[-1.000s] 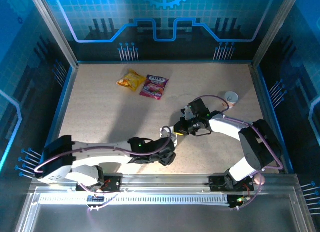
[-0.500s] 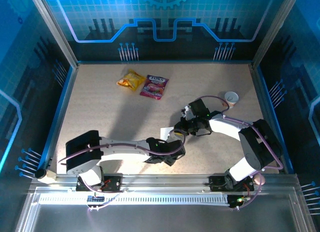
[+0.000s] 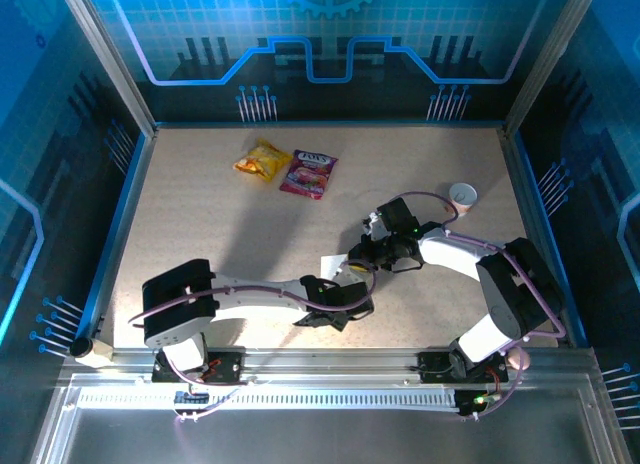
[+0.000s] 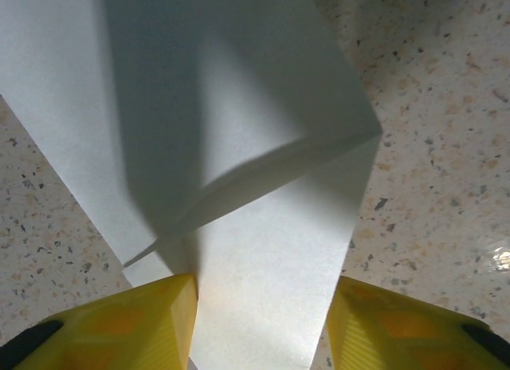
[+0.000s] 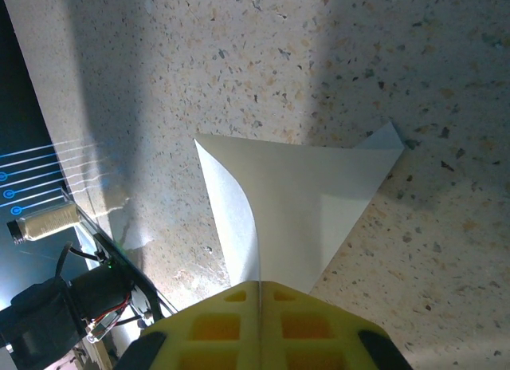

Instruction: Fold a paper plane with a square sheet of paper (fold left side to right side)

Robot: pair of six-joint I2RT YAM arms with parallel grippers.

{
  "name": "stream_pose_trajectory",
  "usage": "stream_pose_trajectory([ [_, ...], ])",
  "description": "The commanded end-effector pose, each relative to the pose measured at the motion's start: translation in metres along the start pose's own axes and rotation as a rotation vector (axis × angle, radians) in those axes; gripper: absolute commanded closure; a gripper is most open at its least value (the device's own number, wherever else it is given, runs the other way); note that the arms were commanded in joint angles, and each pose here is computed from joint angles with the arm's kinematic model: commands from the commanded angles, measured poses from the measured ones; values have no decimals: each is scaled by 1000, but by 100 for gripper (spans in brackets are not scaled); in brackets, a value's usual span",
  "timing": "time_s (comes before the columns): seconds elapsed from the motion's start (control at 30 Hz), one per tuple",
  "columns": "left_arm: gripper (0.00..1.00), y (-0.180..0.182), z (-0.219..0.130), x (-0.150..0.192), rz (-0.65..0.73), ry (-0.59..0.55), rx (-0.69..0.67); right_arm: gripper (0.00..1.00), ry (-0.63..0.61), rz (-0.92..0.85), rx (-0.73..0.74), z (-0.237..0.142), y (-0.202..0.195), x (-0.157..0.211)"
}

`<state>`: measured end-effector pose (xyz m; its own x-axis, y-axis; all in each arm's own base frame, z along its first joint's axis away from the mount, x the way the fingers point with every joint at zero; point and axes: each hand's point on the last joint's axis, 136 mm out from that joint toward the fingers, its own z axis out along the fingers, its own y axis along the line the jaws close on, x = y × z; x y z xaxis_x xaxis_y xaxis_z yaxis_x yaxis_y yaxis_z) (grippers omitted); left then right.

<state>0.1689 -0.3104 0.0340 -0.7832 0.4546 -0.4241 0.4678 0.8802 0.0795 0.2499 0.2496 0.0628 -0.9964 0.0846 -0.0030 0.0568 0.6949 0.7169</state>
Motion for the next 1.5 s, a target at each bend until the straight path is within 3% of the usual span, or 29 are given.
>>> stream_pose_trajectory([
  [0.0,53,4,1,0,20,3,-39,100,3,35,12,2,-6,-1],
  [0.27,56,-3,2,-1,34,-1,-8,100,5,47,18,3,-8,-2],
  [0.9,87,3,-3,-5,29,-32,-23,99,5,32,58,0,-16,-3],
  [1.0,91,6,-7,-8,25,-46,-32,92,-13,23,80,-8,-18,-7],
  [1.17,98,6,-14,-11,2,-50,0,72,-82,5,146,-41,-27,-18],
  [1.47,100,-21,-9,-15,-168,80,328,45,-222,3,205,-98,-56,-16],
])
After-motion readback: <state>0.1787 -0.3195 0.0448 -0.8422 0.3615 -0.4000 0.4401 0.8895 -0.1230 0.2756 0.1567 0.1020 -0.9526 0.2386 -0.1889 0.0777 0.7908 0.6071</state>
